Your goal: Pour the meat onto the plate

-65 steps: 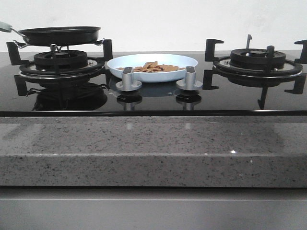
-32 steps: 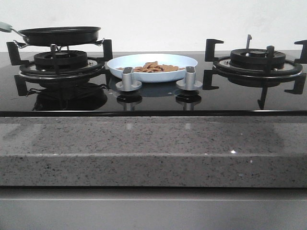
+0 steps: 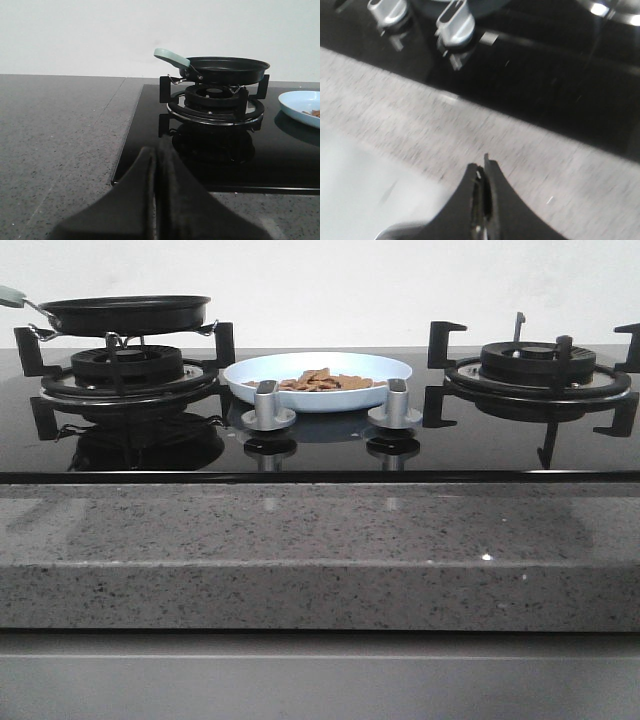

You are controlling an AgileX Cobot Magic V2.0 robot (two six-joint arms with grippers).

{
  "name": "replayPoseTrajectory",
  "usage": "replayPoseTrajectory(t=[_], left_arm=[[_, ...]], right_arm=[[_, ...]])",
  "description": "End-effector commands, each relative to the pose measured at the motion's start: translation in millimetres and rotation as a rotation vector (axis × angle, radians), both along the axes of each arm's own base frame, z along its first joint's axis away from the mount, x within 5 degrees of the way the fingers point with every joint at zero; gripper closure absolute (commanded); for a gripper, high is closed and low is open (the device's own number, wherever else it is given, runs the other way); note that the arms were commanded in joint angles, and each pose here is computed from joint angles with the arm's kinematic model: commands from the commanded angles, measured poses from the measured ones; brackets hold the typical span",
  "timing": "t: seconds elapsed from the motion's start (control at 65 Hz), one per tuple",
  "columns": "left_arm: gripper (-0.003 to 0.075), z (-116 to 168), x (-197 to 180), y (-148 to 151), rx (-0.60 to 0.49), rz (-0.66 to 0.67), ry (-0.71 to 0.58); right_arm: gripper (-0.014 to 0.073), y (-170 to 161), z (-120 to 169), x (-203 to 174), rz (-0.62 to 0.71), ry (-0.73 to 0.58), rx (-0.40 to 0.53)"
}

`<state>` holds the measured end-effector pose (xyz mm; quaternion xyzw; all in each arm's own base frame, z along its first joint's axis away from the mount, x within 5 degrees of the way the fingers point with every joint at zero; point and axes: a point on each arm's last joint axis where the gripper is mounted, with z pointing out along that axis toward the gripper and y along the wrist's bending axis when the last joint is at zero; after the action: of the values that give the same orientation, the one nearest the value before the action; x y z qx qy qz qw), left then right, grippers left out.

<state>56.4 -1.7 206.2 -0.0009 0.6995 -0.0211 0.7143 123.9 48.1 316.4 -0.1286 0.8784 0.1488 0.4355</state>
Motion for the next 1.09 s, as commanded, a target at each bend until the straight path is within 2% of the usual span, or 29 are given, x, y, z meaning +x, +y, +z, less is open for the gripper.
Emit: replayPoseTrajectory(t=[0.0, 0.108, 0.246, 0.493, 0.677, 1.078], left_arm=[[0.0741, 7, -2, 0, -0.024, 0.001, -0.096], [0.0741, 7, -2, 0, -0.024, 0.001, -0.096], [0.0741, 7, -2, 0, -0.024, 0.001, -0.096], [0.0741, 7, -2, 0, -0.024, 0.001, -0.096], [0.0741, 7, -2, 0, -0.024, 0.001, -0.096], [0.0741, 7, -2, 0, -0.024, 0.001, -0.096]], right_arm=[[0.0666, -12, 12, -2, -0.090, -0.238, 0.003], [0.0666, -30, 6, -17, -0.235, -0.481, 0.024], [0.0666, -43, -24, -39, -0.361, -0.640, 0.028], [0.0666, -46, -84, -66, -0.388, -0.678, 0.028], [0.0666, -46, -113, -69, -0.389, -0.669, 0.027], [0.0666, -46, -116, -69, -0.398, -0.651, 0.030]])
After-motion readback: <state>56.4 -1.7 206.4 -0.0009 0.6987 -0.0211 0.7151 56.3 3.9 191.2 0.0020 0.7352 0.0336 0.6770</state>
